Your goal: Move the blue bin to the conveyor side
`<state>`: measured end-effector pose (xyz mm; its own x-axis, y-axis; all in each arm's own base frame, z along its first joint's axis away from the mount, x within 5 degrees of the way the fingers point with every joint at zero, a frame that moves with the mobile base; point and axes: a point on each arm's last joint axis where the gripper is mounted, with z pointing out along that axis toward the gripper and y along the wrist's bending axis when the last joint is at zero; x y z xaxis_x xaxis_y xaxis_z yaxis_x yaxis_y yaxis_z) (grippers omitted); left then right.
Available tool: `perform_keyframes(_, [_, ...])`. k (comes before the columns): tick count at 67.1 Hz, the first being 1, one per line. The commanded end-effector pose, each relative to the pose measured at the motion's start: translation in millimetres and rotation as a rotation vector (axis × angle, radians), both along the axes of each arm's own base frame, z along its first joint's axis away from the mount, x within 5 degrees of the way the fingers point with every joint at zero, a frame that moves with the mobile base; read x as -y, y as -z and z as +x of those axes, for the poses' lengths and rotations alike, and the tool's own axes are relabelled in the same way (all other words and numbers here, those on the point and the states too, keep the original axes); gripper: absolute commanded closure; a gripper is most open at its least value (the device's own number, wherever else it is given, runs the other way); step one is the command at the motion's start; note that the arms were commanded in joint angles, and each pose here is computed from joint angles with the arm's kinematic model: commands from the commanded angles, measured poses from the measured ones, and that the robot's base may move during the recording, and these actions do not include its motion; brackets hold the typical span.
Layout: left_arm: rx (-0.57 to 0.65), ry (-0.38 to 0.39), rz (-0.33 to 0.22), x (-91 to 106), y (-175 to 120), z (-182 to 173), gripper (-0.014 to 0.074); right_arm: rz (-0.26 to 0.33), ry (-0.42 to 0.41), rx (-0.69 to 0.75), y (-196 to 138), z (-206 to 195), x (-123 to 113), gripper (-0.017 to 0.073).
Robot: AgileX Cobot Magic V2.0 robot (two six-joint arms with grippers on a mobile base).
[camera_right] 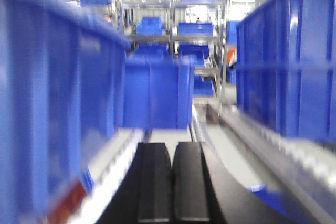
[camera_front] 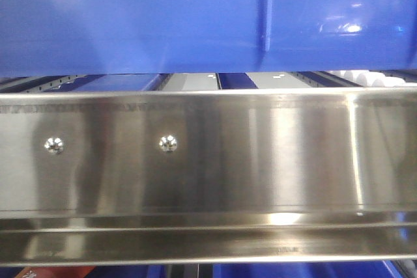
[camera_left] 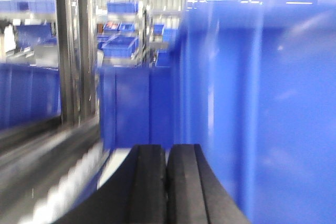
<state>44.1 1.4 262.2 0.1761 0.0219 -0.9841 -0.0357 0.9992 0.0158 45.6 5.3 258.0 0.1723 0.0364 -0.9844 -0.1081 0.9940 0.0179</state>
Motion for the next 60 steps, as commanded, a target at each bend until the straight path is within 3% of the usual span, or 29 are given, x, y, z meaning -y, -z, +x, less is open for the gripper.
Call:
perform_keyframes(1, [-0.043,0.001,-0.011,0.6,-28,-13,0.0610,0.000,-0.012,0.030,-33,-12,0,0.0624])
perform_keyframes(8, [-0.090,0.002,-0.010,1.1,-60,-24,0.0610,-0.012,-0.031,-0.013,-65,-18,-1,0.0582])
perform_keyframes(20, [-0.100,0.023,-0.004,1.7,-110,-30,0.0583,-0.016,-0.039,-0.016,-119,-12,-3,0.0315])
perform_keyframes(25, [-0.141,0.037,-0.002,2.0,-123,-24,0.0524,-0.016,-0.044,-0.009,-134,-7,-3,0.0202])
perform_keyframes(35, [-0.173,0.048,-0.001,2.3,-147,-11,0.0308,-0.015,-0.074,-0.015,-150,4,-6,0.0051])
perform_keyframes(48, [-0.186,0.054,0.059,1.2,-153,0,-0.0015,-0.024,-0.144,-0.069,-161,23,-13,0.0001])
perform_keyframes(60, [-0.114,0.084,0.049,3.5,-162,7,-0.0008,-0.030,-0.207,-0.091,-173,38,-22,0.0001])
